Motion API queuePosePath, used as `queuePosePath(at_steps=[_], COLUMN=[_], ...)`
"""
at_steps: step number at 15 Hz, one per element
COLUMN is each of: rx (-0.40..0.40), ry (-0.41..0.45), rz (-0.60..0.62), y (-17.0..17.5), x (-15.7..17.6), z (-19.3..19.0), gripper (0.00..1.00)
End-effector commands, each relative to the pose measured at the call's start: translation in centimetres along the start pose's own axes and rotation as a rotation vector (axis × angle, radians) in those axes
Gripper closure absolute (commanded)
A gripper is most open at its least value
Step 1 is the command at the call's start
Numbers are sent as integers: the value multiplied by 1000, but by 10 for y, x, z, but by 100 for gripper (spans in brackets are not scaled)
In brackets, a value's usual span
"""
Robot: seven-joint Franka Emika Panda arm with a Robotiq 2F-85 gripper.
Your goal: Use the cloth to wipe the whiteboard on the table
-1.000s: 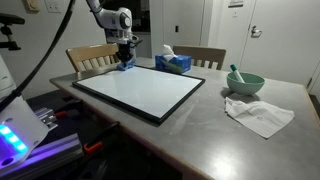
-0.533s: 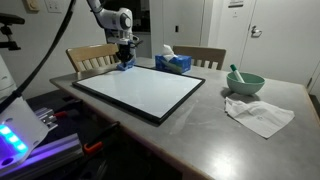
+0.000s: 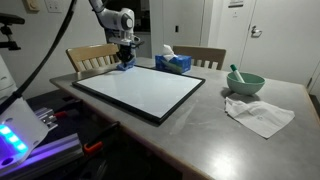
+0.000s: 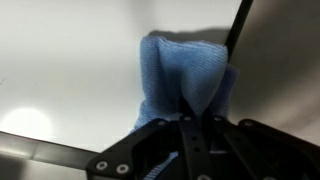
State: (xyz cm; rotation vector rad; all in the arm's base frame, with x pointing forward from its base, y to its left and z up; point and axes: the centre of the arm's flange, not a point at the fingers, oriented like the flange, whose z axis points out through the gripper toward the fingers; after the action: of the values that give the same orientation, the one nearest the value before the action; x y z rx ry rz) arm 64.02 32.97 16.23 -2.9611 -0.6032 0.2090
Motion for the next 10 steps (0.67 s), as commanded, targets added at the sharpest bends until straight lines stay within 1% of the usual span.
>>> queuePosePath(at_steps=[1,6,10], rx=[36,76,94], ry=[-6,-2,-13], rz=[-30,-75,-113], y=[19,45,77], x=[-23,-36,-52], z=[13,18,16], gripper=[98,98,98])
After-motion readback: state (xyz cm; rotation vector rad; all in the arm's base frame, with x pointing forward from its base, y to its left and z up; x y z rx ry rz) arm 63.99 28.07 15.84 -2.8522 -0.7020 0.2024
